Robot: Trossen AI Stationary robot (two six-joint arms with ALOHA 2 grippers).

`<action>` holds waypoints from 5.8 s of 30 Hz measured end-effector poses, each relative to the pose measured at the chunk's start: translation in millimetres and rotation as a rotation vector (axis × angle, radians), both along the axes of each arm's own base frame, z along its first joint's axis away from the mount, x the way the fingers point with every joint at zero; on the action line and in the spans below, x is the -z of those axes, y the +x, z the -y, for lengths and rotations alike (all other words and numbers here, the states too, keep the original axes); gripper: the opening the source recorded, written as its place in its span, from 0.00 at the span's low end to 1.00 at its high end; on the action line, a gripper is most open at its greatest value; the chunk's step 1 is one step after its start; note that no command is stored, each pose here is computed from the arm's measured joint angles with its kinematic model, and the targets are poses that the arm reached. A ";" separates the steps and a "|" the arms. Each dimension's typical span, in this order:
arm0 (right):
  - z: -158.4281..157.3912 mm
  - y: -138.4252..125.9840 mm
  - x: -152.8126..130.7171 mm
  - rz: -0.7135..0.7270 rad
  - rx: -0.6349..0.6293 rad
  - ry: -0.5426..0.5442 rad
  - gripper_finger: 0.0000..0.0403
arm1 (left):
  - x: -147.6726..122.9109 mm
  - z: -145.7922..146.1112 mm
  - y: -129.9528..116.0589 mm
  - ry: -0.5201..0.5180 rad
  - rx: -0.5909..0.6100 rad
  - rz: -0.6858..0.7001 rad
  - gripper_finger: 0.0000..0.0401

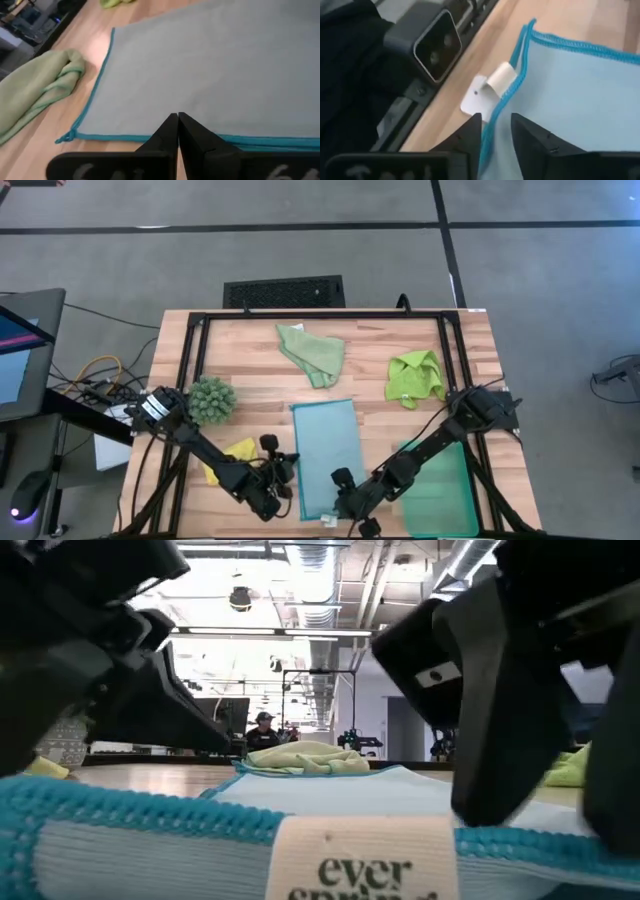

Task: Fold microfiber towels
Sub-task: Fold the blue microfiber cloth

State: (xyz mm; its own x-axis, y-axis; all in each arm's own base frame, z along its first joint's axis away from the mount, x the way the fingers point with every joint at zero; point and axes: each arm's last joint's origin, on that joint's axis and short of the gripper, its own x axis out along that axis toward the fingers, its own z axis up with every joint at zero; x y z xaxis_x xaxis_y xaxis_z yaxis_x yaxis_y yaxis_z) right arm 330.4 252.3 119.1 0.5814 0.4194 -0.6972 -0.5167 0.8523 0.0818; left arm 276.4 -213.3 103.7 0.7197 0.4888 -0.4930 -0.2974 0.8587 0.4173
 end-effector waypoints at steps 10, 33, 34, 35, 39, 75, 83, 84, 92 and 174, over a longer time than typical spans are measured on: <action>6.6 -1.0 -5.3 0.003 0.151 -0.053 0.47 | 5.7 5.7 -1.0 -0.201 0.073 -0.125 0.01; 23.4 -46.0 -21.3 -0.046 0.367 -0.396 0.19 | 1.2 10.6 -8.4 -0.054 0.008 0.022 0.01; 23.4 -52.3 -25.3 -0.011 0.379 -0.410 0.19 | 1.2 10.6 -8.4 -0.054 0.008 0.022 0.01; 23.3 -57.8 -26.8 0.026 0.394 -0.414 0.19 | 1.2 10.7 -8.5 -0.054 0.008 0.022 0.01; 28.8 -72.6 -20.1 0.133 0.435 -0.323 0.19 | 1.3 10.7 -8.5 -0.055 0.008 0.022 0.01; 11.4 -5.2 10.2 0.132 0.170 -0.021 0.11 | 1.6 10.0 -7.8 -0.072 0.008 0.012 0.01; 10.3 -7.1 -1.0 0.259 0.286 -0.127 0.02 | 1.5 10.0 -7.8 -0.072 0.008 0.012 0.01; 9.1 -8.2 -5.7 0.284 0.297 -0.137 0.02 | 1.5 10.0 -7.8 -0.072 0.008 0.012 0.01; -2.6 -24.4 -28.7 0.304 0.240 -0.134 0.22 | 1.4 10.0 -7.8 -0.072 0.008 0.013 0.01; 122.6 9.2 -105.5 0.132 0.162 -0.103 0.03 | -56.9 20.4 -34.9 -0.114 -0.063 0.169 0.01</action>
State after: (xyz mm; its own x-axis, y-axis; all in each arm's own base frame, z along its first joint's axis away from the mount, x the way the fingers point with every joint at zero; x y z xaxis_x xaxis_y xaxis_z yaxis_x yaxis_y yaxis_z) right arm 339.6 129.8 224.6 0.7240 0.2441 -0.6451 -0.3730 0.9253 -0.0685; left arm 241.5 -233.7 160.6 0.7667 0.4831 -0.4229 -0.4092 0.8752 0.2580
